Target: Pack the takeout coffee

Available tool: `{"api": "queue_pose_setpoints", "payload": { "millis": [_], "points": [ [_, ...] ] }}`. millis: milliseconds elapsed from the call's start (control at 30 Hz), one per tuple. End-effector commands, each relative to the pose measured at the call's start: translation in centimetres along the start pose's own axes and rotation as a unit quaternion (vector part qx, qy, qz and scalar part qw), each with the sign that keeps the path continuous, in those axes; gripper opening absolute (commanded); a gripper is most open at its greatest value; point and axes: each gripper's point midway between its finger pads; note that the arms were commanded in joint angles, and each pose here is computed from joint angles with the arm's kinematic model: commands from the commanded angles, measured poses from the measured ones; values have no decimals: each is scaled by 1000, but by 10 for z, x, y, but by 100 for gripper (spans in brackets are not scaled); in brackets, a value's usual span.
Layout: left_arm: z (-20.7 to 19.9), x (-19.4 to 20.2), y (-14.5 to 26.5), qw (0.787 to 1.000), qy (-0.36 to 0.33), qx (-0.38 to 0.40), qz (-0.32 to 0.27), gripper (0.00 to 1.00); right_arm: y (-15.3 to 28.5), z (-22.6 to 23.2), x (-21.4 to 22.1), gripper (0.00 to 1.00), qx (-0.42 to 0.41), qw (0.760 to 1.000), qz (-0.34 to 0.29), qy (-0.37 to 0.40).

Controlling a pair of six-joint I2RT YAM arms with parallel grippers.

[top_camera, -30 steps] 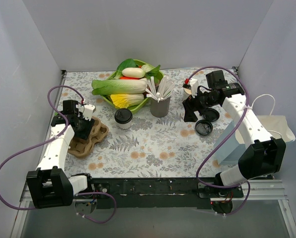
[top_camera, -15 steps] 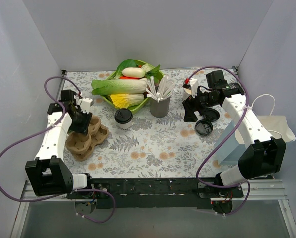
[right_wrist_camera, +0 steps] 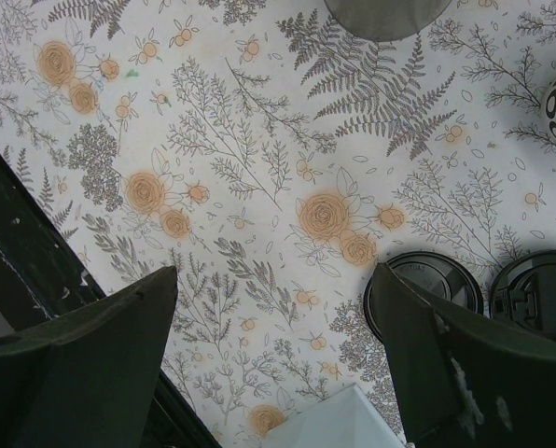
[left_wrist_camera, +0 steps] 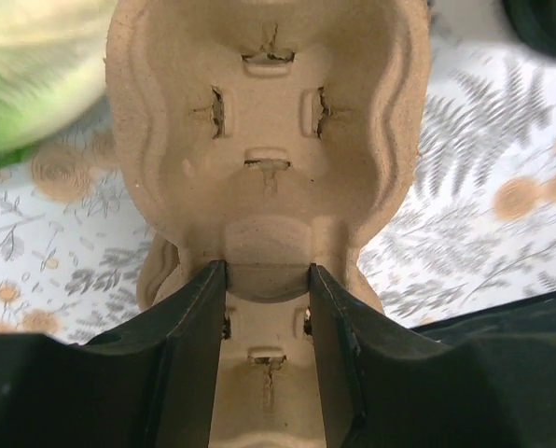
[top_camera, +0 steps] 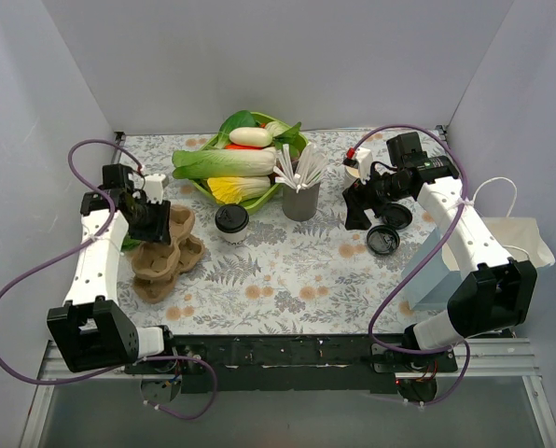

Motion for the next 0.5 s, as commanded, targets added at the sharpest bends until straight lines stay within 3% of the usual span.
{"api": "queue_pose_setpoints", "payload": {
  "millis": [0, 33, 100, 167, 200, 233, 367, 467],
  "points": [
    [-21, -56, 38, 990, 17, 58, -127, 21, 1, 2, -5, 93, -2, 1000, -11, 12],
    [-15, -31, 14, 996, -38, 23, -80, 21, 0, 2, -5, 93, -4, 1000, -12, 12],
    [5, -22, -1, 991, -95, -80, -57, 20, 0, 2, -7, 93, -6, 1000, -13, 12],
    [-13, -37, 18, 995, -23, 42, -88, 24, 1, 0, -8, 93, -2, 1000, -13, 13],
    [-13, -23, 17, 996, 11, 67, -52, 24, 1, 0, -9, 93, 0, 1000, -14, 15],
    [-13, -18, 10, 998, 22, 56, -32, 23, 1, 1, -8, 93, -4, 1000, -14, 13],
    [-29, -48, 26, 989, 49, 93, -101, 22, 9, 9, -29, 92, -22, 998, -48, 28],
    [-15, -47, 21, 993, 65, 55, -86, 22, 17, 25, -58, 92, -48, 992, -103, 52]
  ]
}}
Point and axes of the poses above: each gripper's point midway between its finger pads, its own y axis back along the fingers, its own z axis along the line the jaws close on, x = y × z, and after that the axes turned 4 degrees about y, right-handed
